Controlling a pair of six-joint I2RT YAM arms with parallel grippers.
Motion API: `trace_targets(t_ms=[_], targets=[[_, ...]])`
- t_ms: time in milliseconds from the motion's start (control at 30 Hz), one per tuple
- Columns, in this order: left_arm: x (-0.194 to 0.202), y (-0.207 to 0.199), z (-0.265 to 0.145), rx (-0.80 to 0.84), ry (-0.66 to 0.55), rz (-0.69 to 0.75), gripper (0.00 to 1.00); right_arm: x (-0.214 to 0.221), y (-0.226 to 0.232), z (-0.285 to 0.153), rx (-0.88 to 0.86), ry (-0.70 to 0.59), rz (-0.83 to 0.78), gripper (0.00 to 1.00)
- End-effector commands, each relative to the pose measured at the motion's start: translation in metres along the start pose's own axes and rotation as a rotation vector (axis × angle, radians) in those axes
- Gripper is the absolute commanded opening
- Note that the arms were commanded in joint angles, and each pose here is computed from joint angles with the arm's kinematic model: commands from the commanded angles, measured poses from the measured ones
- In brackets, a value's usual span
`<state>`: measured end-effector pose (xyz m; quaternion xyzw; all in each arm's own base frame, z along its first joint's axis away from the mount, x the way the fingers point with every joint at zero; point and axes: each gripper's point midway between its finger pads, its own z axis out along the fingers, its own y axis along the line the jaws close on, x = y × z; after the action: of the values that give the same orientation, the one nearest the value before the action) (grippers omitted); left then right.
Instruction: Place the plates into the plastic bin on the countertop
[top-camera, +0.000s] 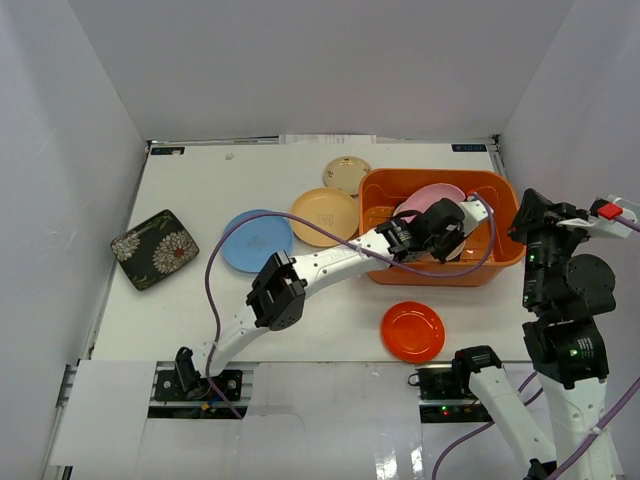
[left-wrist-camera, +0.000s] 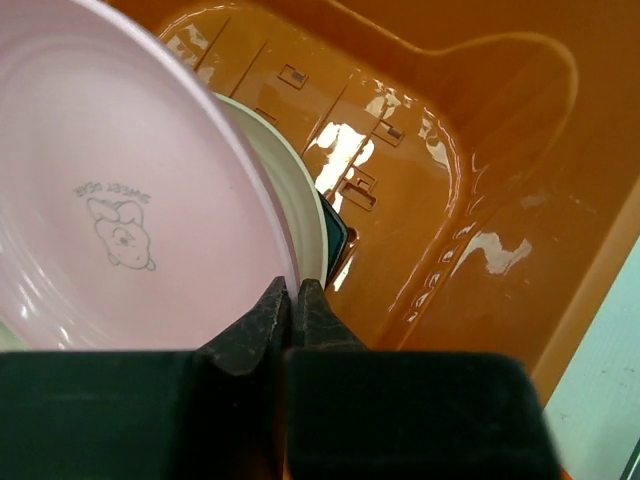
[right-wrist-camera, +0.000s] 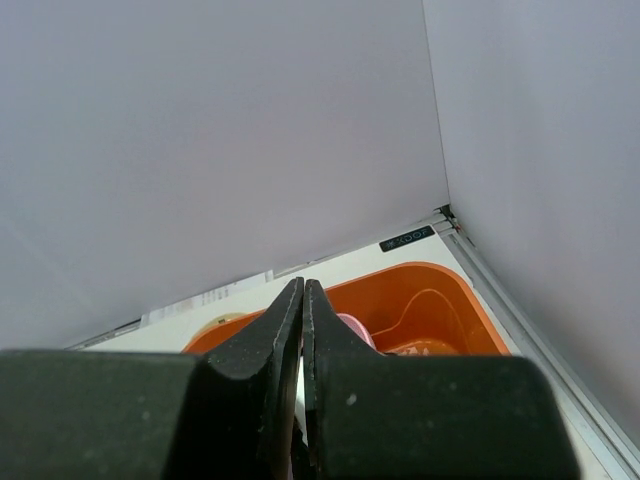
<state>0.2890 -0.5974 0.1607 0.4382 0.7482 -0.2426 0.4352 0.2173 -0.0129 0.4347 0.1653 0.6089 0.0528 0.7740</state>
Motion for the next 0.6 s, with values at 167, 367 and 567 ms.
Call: trace_targets(t_ms=[167, 367, 567], targets=[[-0.094, 0.004, -0.048, -0.001, -0.227, -0.014, 0.71, -0.007, 0.010, 0.000, -0.048, -0.005, 0.013, 0.13], [-0.159, 0.029, -0.110, -0.064, -0.383, -0.031, 0.92, -0.014, 0.027, 0.000, -0.127, 0.002, 0.014, 0.20], [-0.157, 0.129, -0.205, -0.315, -0.414, -0.223, 0.88, 0.026, 0.071, 0.011, -0.349, 0.162, -0.027, 0.26]])
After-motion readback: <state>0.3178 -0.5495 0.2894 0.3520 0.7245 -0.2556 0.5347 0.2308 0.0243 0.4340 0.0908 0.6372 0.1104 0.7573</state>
